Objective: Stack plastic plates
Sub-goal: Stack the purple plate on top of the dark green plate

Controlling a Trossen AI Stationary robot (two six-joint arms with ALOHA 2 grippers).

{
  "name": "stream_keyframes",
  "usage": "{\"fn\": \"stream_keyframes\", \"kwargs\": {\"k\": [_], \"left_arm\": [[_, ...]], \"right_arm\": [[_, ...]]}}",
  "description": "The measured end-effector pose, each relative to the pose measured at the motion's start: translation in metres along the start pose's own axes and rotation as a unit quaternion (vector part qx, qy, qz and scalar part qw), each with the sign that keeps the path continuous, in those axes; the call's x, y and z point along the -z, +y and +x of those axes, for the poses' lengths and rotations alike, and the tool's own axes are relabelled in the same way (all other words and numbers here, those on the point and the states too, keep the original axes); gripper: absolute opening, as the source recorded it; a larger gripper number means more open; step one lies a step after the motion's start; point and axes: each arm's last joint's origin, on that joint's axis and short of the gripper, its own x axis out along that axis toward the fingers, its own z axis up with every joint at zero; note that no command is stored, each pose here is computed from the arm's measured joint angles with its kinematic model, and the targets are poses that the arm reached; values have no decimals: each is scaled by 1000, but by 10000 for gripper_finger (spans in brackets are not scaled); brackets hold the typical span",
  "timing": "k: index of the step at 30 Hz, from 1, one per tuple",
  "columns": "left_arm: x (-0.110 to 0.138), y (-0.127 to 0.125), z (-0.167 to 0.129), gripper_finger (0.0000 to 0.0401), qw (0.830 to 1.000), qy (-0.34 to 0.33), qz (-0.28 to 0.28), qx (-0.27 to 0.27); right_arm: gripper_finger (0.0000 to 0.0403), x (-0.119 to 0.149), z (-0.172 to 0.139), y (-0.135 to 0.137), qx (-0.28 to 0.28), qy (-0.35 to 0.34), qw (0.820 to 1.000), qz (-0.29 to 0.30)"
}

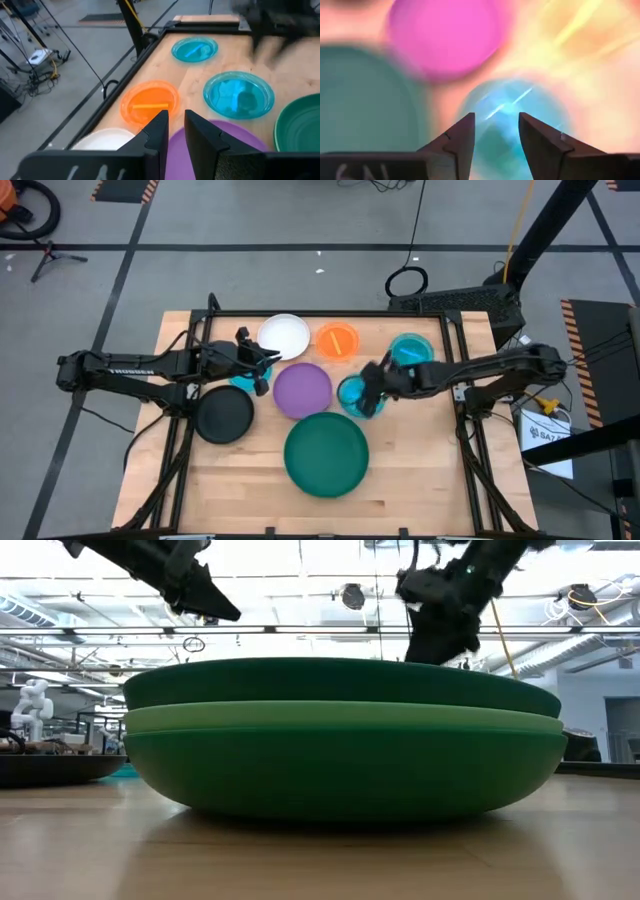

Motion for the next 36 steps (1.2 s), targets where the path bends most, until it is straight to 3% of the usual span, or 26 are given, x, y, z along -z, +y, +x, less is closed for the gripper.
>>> {"fn": "stream_keyframes", "kwargs": {"k": [2,5,8,11,17,24,31,36], "left_arm": [[1,0,0,69,1000,3,0,1],[0,0,0,69,1000,1,2,1],[0,0,0,69,1000,-1,2,1],[0,0,0,69,1000,-1,4,1],[-3,0,0,69,1000,-13,14,0],[-5,0,0,69,999,-27,22,-2],[-5,0,0,69,1000,-25,-9,-1],[4,-1,0,69,997,21,-76,4]], "right_arm": [[140,-10,-12,-14,89,-74,993,-22],[124,-21,-25,-34,217,-140,965,-48],[105,-30,-33,-50,261,-156,951,-60],[83,-34,-32,-60,258,-144,954,-60],[38,-23,-13,-67,188,-118,974,-54],[9,4,9,-78,193,-102,976,9],[32,12,14,-80,187,-108,972,93],[71,12,14,-80,188,-107,972,86]]}}
